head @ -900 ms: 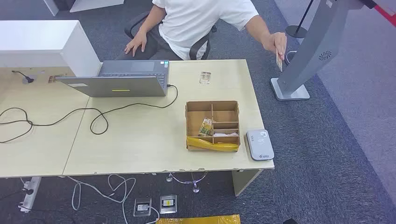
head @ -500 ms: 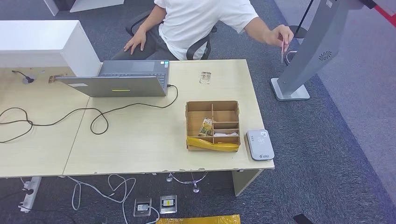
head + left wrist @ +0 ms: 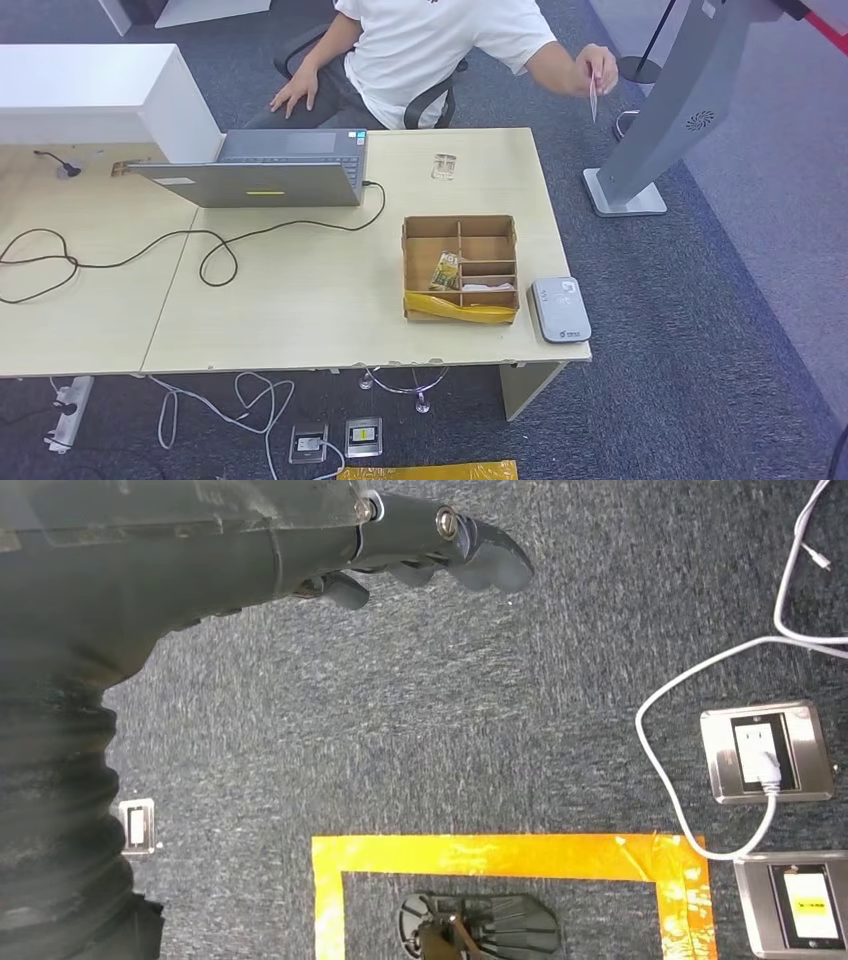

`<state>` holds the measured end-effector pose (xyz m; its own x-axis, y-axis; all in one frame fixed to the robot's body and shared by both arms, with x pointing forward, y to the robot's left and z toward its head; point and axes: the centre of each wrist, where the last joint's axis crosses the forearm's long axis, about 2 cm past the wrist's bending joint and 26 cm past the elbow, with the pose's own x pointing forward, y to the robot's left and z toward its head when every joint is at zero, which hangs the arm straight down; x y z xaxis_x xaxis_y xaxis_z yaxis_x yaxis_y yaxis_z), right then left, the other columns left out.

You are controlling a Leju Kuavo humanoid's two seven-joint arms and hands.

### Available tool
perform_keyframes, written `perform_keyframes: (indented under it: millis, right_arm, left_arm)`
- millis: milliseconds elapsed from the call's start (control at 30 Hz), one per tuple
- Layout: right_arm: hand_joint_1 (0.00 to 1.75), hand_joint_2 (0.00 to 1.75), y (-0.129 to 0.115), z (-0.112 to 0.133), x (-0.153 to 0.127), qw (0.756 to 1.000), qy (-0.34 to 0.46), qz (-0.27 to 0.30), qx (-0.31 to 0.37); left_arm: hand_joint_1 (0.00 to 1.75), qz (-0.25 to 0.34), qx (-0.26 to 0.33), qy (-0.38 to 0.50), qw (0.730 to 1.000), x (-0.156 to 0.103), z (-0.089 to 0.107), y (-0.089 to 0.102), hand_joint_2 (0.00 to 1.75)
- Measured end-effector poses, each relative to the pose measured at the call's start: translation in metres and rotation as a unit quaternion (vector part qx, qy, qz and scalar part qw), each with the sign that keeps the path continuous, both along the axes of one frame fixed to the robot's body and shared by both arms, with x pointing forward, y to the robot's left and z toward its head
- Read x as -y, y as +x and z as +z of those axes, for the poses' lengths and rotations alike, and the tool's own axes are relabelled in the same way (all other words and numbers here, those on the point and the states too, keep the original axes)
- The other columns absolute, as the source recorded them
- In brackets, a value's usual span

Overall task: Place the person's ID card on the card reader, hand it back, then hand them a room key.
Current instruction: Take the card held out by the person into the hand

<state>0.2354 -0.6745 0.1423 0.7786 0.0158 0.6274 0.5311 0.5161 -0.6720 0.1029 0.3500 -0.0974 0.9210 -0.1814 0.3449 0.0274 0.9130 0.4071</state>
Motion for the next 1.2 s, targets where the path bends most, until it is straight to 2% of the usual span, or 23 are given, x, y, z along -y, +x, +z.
perform_keyframes:
  millis: [167, 300, 433, 567, 767, 1000, 1200]
  right_arm:
    - [0.00, 0.00, 0.007, 0.029, 0.015, 0.997, -0.030, -0.013, 0.065]
    - [0.00, 0.00, 0.034, 0.077, 0.023, 0.988, -0.055, -0.003, 0.147]
    - [0.00, 1.75, 0.069, 0.128, 0.019, 0.969, -0.104, 0.059, 0.218]
    - [0.00, 1.75, 0.098, 0.162, 0.005, 0.944, -0.177, 0.139, 0.240]
    - [0.00, 1.75, 0.144, 0.195, -0.035, 0.891, -0.284, 0.279, 0.217]
    - [0.00, 1.75, 0.198, 0.218, -0.110, 0.804, -0.376, 0.427, 0.173]
    - [0.00, 1.75, 0.218, 0.225, -0.150, 0.754, -0.409, 0.488, 0.162]
  left_arm:
    - [0.00, 0.005, 0.001, -0.004, 1.000, 0.002, 0.000, 0.000, 1.75]
    - [0.00, 0.006, 0.008, -0.003, 1.000, 0.004, 0.000, 0.002, 1.75]
    - [0.00, 0.002, 0.025, 0.000, 1.000, 0.008, 0.000, 0.003, 1.75]
    - [0.00, -0.005, 0.041, -0.001, 0.999, 0.013, 0.000, 0.004, 1.75]
    - [0.00, -0.020, 0.059, -0.007, 0.998, 0.015, 0.000, 0.005, 1.75]
    - [0.00, -0.037, 0.064, -0.016, 0.997, 0.014, 0.000, 0.007, 1.75]
    - [0.00, -0.042, 0.064, -0.015, 0.997, 0.012, 0.001, 0.007, 1.75]
